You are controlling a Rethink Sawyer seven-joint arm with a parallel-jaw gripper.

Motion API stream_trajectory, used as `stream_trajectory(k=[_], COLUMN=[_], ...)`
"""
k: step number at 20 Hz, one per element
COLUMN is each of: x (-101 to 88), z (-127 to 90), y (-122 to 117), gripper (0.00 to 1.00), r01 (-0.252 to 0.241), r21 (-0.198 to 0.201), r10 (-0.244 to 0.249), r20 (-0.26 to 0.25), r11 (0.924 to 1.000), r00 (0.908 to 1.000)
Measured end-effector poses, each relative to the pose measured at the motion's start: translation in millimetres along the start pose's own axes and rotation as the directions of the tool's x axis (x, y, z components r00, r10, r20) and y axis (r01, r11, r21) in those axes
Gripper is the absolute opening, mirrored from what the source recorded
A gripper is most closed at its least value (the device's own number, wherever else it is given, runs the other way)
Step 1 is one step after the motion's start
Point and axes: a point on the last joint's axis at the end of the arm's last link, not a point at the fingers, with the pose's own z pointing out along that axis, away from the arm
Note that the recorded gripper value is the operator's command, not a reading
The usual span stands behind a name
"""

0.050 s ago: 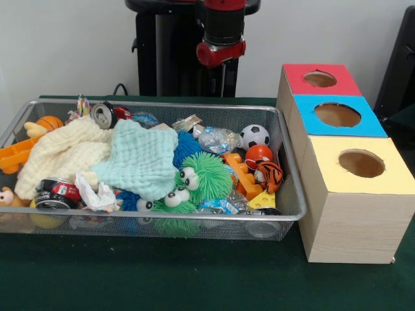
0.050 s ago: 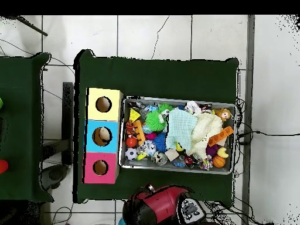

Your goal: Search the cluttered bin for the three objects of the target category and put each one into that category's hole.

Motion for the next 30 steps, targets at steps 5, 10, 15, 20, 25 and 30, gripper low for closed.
stream_trajectory(k=[5,10,15,20,25,30], x=[1.9,-1.7,-7.9,-12.9,-14.6,-16.9], z=[-0.3,0.2,2.7,10.2,21.3,32.5], y=[-1.0,-2.6,-8.5,-17.1,-20.9,-21.1], gripper=[1.0,1.0,1.0,1.0,1.0,1.0], r01=[-0.001,0.012,0.036,0.048,0.058,0.077], r21=[0.005,0.02,0.037,0.048,0.055,0.069], r10=[0.001,-0.012,-0.037,-0.049,-0.059,-0.077], r20=[-0.005,-0.006,0.003,0.008,0.001,0.007], r11=[1.0,0.9997,0.9986,0.9977,0.9968,0.9947], r00=[1.0,0.9999,0.9993,0.9988,0.9983,0.997])
